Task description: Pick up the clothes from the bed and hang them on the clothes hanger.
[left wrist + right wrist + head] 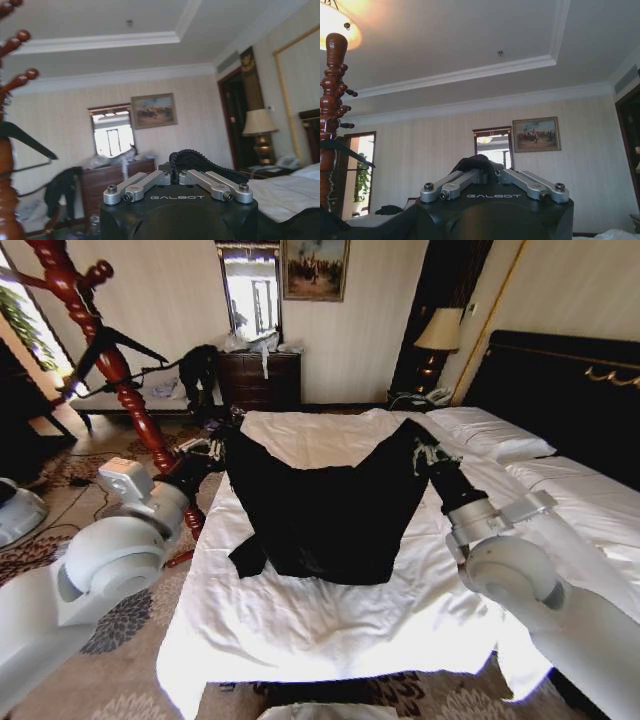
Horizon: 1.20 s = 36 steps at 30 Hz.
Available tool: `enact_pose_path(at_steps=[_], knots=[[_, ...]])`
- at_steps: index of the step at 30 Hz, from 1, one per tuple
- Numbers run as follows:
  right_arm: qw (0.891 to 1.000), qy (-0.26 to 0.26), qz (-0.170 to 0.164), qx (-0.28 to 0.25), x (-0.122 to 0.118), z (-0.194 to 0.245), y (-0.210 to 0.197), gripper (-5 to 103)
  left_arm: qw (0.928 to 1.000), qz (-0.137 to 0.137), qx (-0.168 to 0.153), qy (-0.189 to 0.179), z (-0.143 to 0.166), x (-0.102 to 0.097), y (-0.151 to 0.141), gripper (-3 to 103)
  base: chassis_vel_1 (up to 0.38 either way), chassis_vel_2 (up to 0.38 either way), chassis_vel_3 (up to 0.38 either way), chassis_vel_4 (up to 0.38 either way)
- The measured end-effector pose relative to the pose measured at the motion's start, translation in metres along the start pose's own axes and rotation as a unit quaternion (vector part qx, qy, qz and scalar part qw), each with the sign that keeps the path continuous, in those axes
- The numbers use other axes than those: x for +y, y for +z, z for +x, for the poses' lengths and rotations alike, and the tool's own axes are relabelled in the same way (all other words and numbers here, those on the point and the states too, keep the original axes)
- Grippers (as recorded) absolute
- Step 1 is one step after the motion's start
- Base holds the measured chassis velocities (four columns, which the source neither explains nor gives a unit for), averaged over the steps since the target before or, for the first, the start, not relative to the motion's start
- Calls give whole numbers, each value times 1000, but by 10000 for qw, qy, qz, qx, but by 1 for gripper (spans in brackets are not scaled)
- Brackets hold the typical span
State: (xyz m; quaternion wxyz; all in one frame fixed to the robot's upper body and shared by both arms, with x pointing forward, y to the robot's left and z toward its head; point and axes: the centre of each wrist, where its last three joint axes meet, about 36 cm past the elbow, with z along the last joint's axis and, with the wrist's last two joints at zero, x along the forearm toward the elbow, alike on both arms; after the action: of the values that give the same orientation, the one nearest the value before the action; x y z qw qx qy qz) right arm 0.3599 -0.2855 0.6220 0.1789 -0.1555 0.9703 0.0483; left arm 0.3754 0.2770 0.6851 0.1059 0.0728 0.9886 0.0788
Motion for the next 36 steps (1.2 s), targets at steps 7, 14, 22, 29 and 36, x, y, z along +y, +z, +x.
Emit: enact_pose_path(at_steps=[7, 14, 22, 29, 36], knots=[[9968, -237, 180, -737, -15, -27, -69, 0, 9961, -69, -870, -108, -11, 30, -46, 2, 0, 0, 0, 0], [9902, -600, 295, -1230, -5, -28, -126, 0, 9903, -264, -1366, -1, 8, 36, -83, 2, 0, 0, 0, 0], [9855, -658, 123, -1560, 30, -4, -171, 0, 9791, -42, -2027, 175, 52, 20, -131, 2, 0, 0, 0, 0], [9814, -648, 186, -1799, 40, 2, -216, 0, 9711, 79, -2362, 325, 72, 25, -164, 2, 0, 0, 0, 0], [9971, -402, 337, -547, 25, -6, -140, 0, 9917, 71, -1155, 564, 42, 9, -87, 2, 0, 0, 0, 0]])
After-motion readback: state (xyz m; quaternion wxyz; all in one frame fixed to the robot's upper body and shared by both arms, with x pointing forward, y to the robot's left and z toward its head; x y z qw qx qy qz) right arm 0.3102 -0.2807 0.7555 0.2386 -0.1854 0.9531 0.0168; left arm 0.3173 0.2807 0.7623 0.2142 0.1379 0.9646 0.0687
